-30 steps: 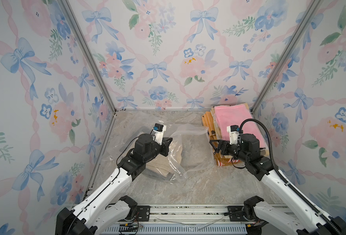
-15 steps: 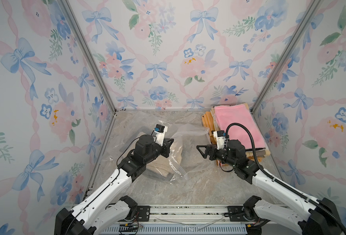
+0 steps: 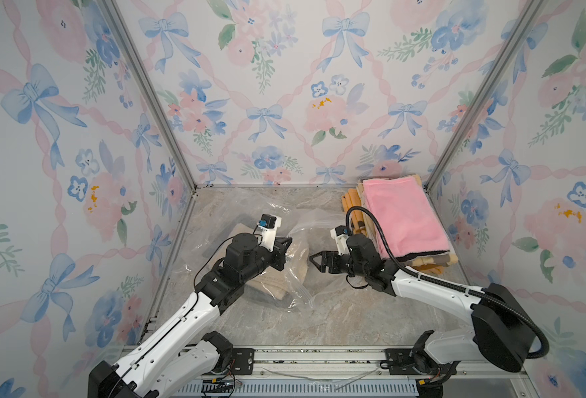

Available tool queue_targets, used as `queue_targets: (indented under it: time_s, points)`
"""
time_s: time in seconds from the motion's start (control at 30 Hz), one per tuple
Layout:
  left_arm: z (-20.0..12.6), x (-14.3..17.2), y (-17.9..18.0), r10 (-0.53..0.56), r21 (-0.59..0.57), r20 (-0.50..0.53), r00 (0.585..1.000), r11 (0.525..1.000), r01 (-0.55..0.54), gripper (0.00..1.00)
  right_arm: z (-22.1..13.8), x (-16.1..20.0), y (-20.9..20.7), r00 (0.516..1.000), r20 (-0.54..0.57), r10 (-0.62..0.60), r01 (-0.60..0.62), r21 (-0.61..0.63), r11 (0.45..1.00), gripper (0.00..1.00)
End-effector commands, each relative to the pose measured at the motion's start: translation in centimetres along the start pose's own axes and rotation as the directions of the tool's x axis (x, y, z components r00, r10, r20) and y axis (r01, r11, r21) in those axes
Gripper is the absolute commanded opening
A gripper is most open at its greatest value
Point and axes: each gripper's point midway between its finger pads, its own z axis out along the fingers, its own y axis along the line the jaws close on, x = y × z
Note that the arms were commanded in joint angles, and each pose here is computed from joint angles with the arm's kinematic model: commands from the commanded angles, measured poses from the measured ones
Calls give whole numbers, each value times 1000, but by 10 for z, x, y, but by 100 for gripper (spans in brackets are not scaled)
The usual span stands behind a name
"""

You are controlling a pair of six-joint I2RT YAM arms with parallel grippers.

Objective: Take the blanket out of the vacuum bag
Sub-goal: Take out the blanket from the vacuum bag.

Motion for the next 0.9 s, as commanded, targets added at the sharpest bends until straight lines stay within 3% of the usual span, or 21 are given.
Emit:
queue_targets:
  time_s: [0.0,0.23,0.87]
  points:
    - [-5,8,-4,14,19,0,1000,1000,-14,0,18,-10,16,999,31,39,-38,-45,998,83]
    - [-12,12,-3,16,11,3,1000,1000,-16,0,49,-11,16,993,32,115,-113,-60,992,80]
    - [-12,11,-8,28,25,-4,1000,999,-28,0,90,0,-8,993,-2,121,-121,30,992,80]
